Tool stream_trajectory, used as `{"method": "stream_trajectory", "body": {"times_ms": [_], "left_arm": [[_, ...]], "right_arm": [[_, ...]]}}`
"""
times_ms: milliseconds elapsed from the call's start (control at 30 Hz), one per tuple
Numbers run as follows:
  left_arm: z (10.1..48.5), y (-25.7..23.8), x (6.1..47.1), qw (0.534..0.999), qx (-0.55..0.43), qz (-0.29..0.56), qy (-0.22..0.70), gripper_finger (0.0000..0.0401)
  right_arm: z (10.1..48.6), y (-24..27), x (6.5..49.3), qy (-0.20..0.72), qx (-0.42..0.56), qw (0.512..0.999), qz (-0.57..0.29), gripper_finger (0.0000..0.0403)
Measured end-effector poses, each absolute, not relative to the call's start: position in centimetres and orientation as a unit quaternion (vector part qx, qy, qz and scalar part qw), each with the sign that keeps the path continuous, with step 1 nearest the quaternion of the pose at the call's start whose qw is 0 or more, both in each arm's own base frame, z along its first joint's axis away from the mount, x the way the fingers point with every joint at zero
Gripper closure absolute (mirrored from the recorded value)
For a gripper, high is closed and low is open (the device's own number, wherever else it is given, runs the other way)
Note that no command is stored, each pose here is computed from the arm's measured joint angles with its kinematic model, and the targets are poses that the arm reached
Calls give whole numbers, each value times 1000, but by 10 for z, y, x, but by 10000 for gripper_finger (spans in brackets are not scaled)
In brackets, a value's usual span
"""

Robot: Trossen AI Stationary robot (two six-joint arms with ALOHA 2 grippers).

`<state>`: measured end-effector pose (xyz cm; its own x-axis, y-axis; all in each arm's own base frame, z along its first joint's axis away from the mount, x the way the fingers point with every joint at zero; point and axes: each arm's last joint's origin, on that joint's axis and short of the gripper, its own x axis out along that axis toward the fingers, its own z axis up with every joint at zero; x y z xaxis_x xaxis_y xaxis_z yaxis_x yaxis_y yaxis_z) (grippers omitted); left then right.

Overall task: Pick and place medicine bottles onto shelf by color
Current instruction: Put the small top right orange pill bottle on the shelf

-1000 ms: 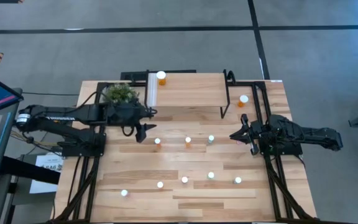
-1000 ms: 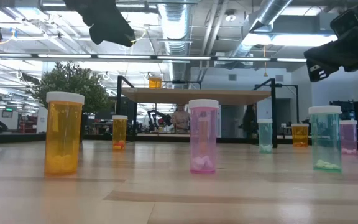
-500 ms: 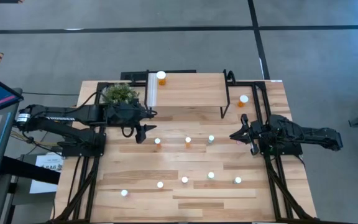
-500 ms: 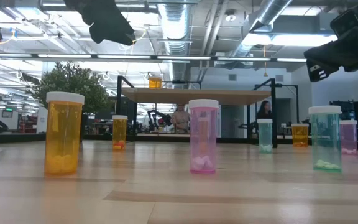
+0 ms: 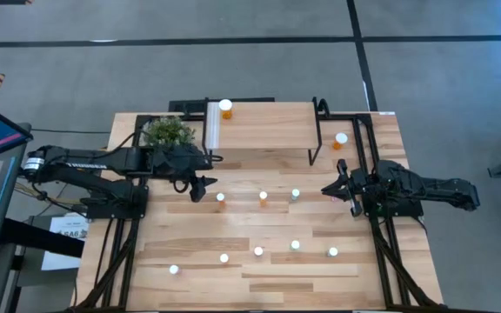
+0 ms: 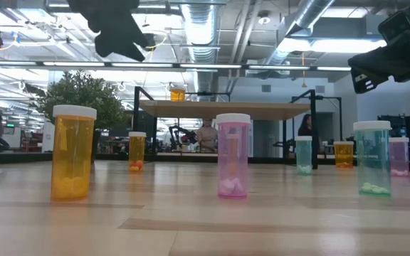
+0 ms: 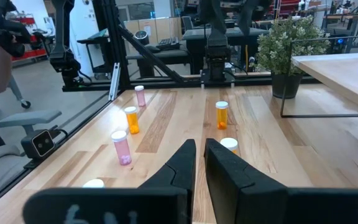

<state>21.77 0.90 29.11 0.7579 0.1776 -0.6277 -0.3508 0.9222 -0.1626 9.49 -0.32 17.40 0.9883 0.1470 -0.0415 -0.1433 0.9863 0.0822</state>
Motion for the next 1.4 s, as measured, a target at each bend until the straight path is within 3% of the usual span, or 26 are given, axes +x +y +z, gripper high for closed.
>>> {"method": "stream_trajectory", "body": {"times_ms": [567,933,1400], "left_arm": [[266,7,239,885,-86,110,443,186],[229,-6,257,841,-44,70,535,186],[215,-18,273,849,-3,57,525,186]], "right_arm": [[174,-3,95,24,39,996,73,342],[174,-3,95,24,39,996,73,342],[174,-3,95,24,40,996,73,342]]}}
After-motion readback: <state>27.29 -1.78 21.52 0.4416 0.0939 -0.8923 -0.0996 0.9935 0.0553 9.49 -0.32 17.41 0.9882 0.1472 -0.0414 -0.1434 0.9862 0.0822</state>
